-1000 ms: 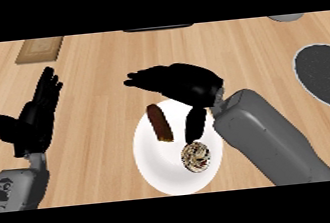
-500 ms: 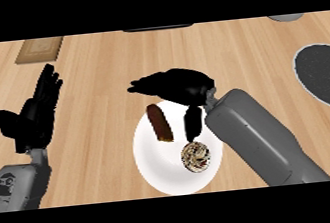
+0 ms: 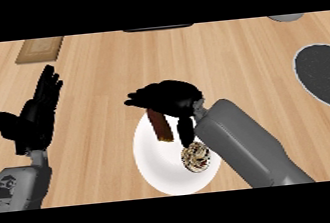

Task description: Pick the sweet potato from the plate and place it in the pan

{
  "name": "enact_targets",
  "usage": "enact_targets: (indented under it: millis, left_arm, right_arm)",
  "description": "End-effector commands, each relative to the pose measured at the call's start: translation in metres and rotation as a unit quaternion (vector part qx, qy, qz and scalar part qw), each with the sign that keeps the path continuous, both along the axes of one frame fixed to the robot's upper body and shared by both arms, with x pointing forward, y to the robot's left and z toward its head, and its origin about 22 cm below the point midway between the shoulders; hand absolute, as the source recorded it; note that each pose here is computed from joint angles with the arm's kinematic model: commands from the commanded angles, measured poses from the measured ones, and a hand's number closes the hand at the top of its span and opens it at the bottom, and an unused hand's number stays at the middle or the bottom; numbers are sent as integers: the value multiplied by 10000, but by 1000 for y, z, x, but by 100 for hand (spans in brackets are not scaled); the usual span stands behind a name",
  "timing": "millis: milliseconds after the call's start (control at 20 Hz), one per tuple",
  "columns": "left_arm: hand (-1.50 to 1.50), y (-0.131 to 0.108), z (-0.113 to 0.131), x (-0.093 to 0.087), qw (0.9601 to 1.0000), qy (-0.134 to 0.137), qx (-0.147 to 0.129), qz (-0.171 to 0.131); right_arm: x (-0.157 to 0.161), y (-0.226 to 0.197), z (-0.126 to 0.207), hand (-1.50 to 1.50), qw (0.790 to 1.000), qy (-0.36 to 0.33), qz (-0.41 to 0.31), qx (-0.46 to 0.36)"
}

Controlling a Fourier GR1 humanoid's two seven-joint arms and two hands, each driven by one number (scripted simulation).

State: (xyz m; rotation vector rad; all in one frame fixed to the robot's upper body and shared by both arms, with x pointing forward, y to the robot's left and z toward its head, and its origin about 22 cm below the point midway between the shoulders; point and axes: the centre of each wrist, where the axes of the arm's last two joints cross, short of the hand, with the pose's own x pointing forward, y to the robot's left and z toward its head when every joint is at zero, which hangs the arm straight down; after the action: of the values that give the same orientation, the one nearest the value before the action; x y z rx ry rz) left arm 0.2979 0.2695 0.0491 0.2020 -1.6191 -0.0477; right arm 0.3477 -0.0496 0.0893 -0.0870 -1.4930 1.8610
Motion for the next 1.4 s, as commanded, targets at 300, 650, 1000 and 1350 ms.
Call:
enact_targets:
  millis: [300,650,1000,1350]
  left_arm:
    - [0,8,8,-4,10000,-11,55,17]
    - [0,-6,-4,-3,9999,39,27,-151]
    - [0,4,0,-7,10000,-3,-37,-81]
    - [0,-13,2,9,9999,77,7,-134]
  right_arm:
    - [-2,3,-29,-150,9935,-418,6,-1060]
    - [13,16,-22,-150,9938,-359,-106,-1051]
    - [4,21,-56,-150,9882,-579,-68,-1413]
    - [1,31,-53,-150,9858,-263,-145,-1649]
